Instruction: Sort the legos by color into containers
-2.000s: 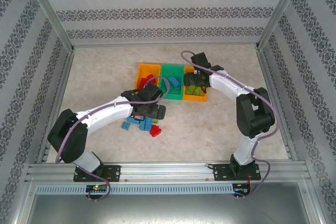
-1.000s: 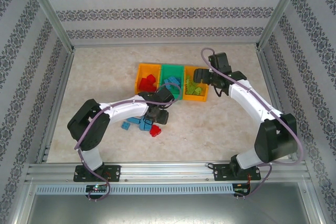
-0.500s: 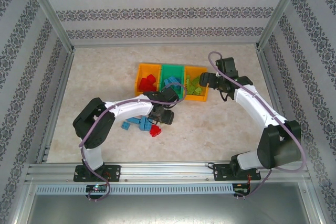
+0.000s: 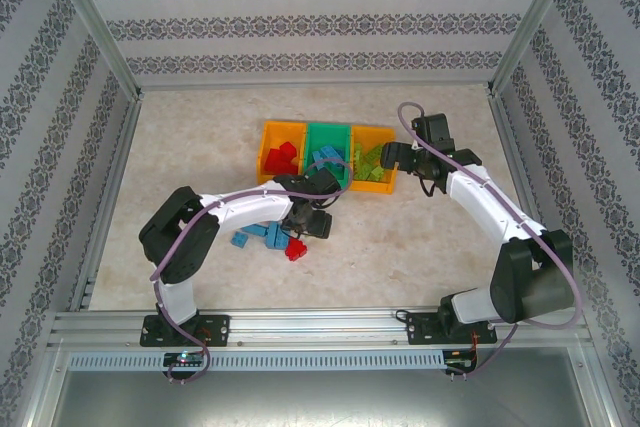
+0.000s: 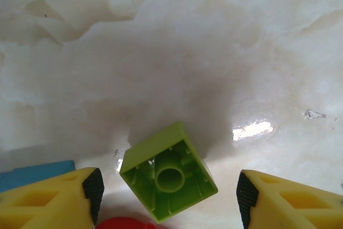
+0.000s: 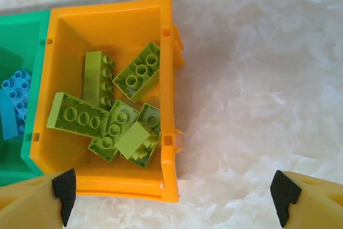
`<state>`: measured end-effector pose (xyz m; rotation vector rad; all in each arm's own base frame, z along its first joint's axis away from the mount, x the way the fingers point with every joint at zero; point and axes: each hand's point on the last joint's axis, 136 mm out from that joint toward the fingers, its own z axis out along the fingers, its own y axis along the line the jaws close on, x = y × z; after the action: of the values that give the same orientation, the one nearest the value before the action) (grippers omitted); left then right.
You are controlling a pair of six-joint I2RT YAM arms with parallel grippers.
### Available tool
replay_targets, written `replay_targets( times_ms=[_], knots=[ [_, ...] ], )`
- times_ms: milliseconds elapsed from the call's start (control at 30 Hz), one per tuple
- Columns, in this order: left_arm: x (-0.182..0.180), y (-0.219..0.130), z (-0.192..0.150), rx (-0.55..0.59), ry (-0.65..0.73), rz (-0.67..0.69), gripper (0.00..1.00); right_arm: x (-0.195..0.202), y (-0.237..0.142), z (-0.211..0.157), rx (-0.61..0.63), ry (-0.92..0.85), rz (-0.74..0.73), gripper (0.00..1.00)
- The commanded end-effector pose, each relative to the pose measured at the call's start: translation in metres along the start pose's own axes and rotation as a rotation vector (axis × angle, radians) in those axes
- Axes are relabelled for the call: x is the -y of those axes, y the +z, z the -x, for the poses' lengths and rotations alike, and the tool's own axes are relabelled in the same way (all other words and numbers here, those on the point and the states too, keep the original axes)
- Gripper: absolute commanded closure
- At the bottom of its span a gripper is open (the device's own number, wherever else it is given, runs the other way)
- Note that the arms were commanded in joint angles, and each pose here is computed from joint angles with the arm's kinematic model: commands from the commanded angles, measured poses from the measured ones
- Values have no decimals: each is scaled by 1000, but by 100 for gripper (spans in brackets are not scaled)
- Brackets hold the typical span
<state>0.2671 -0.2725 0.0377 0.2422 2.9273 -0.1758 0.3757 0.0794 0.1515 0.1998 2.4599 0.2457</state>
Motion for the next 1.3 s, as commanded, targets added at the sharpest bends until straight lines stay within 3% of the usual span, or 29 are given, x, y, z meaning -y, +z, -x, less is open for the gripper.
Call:
replay_targets(
  times_ms=[0,400,667,900,1267],
  knots=[
    [2,3,-7,-23,-53,26,33,0,0,1,7,23,15,4],
    [6,19,1,-44,-28,64,45,18,-9,-2,23,36,-10,3],
    [16,24,10,-58,26,51,68,34,-17,-9,31,44,-38,3],
    [28,15,20,-34,56,15,78,49,-21,-15,29,69,-58,2],
    [102,-71,137,300,196,-140,75,56,-20,-36,12,109,-28,3]
  ],
)
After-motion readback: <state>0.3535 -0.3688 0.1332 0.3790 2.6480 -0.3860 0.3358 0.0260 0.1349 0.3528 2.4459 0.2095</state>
